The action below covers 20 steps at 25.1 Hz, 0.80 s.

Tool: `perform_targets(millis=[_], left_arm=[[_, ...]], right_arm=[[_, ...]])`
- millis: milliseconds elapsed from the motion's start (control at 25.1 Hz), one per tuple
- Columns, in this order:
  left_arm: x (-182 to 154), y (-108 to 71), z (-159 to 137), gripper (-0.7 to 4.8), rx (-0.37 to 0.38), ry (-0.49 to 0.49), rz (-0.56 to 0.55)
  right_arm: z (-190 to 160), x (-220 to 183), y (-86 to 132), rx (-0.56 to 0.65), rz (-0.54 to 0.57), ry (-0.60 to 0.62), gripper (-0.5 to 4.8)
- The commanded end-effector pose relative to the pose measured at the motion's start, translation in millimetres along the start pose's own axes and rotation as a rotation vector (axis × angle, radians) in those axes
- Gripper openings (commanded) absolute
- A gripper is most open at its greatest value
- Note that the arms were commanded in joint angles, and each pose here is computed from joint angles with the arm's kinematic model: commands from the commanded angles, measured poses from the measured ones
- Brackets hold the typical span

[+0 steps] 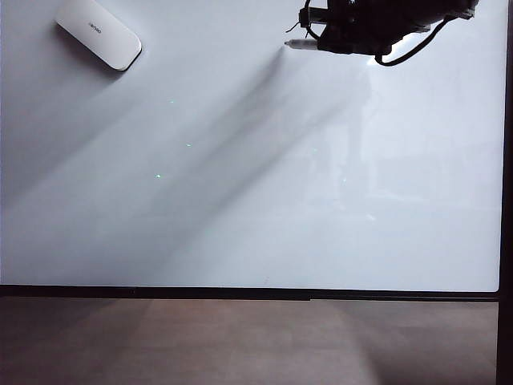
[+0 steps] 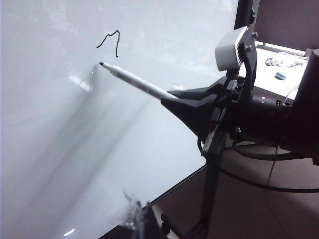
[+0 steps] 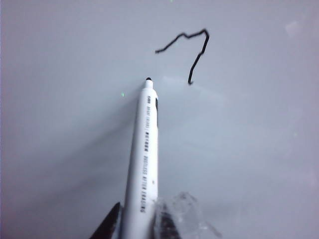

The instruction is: Reach to the right to find the marker pen, pick it up, and write the number 3 on the whiteboard.

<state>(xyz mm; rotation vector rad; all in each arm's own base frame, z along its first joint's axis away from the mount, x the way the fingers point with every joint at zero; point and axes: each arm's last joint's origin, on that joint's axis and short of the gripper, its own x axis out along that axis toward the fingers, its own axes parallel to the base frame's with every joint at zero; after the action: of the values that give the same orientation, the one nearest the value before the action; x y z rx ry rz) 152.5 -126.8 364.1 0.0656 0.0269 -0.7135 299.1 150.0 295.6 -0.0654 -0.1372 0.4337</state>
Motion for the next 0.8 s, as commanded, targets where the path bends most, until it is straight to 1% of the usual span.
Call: perform_targets(millis=[40, 319, 598, 797], left_arm=[[-1.0, 0.2, 2.2, -0.05, 0.001, -0.015, 0.002], [-1.0, 0.2, 2.2, -0.05, 0.001, -0.015, 0.001], [-1.0, 0.2, 2.2, -0.05, 0.001, -0.015, 0.001], [-1.0, 0.2, 2.2, -0.05, 0.001, -0.015, 0.001]], right_arm=[[4.4, 0.1, -1.0, -0.003, -0.028, -0.028, 0.40], [-1.5, 3.3, -0.3, -0.005, -0.024, -0.018, 0.40], [-1.4, 4.4, -0.5, -0.004, -0.033, -0.039, 0.40], [-1.8, 4.3, -2.0, -0.002, -0.087, -0.028, 0.40]])
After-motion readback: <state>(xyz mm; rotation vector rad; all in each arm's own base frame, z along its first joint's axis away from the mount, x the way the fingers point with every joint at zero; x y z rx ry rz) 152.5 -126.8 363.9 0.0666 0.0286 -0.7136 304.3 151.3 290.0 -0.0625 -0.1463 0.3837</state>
